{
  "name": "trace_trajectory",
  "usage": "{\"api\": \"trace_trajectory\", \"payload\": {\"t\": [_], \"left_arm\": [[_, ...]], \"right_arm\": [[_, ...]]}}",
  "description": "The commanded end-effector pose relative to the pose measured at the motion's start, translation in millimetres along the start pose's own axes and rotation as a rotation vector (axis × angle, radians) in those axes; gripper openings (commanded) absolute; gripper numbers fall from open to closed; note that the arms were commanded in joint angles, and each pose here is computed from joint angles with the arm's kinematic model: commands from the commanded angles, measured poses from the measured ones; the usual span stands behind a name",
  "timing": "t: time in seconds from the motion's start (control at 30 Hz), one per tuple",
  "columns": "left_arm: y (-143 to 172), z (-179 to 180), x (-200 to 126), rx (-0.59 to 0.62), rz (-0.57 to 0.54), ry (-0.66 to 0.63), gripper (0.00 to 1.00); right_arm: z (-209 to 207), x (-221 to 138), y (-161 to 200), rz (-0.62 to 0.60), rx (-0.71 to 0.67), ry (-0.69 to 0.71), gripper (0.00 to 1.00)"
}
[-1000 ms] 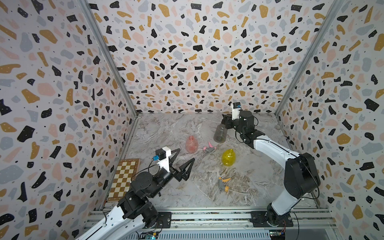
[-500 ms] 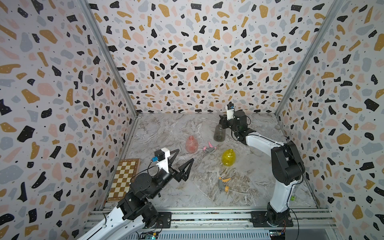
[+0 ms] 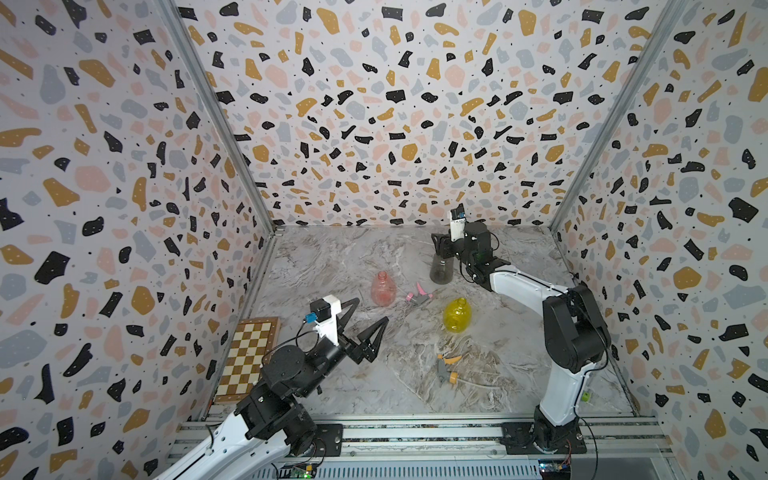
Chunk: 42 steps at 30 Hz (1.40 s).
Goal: Attach spray nozzles to spray bottles
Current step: Place the spray bottle at the center of the board, then pick up the spray bottle from the center of the board.
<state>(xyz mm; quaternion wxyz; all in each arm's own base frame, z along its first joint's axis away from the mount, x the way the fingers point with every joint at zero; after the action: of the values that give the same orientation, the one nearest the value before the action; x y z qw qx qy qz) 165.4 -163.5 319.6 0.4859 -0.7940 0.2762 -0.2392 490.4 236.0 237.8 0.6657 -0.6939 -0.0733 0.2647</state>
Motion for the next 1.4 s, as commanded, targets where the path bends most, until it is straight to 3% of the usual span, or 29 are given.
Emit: {"api": "trace_trajectory", "payload": {"t": [0.0,0.27,0.37,0.57,0.77,1.03,1.37], "left_arm": [[-7.2,-1.9,-0.7,-0.013,-0.037,0.009,0.99],[-7.1,1.5,0.4,-0.068,-0.041,-0.012,0.99],[-4.6,2.5,1.5,-0.078,-0.032,-0.015,0.99],[4.1,3.8,3.0,-0.09,-0.004,-0.012,0.99],[8.7,6.2,4.4,-0.093,0.008,-0.022,0.99],[13.3,7.6,7.4,-0.1,0.023,-0.028,0.99],[17.4,8.4,13.3,-0.101,0.035,-0.031,0.99]], "right_arm": [[2.8,-36.7,-54.9,-0.112,0.025,0.011,0.66],[16.4,-96.1,-57.5,-0.032,0.115,-0.01,0.67],[30.0,-122.7,-33.1,0.048,0.133,-0.036,0.67],[57.0,-164.4,54.4,0.27,0.163,-0.119,0.69],[61.5,-168.8,100.0,0.383,0.158,-0.135,0.67],[51.0,-160.8,113.4,0.403,0.121,-0.066,0.55],[63.1,-181.7,99.2,0.359,0.078,-0.104,0.61]]}}
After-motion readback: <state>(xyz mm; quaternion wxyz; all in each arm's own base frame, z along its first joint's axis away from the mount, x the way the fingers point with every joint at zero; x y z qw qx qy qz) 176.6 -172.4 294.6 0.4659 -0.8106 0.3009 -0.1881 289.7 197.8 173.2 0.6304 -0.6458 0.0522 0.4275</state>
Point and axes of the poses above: each gripper's point midway between its finger pads, its own x axis out along the fingers, its own z axis along the line the jaws close on, y = z × x, the point moved 3 cm from there along -x, back along the fingers, and after that the axes turned 6 degrees about -x, right-handed, at the moved point
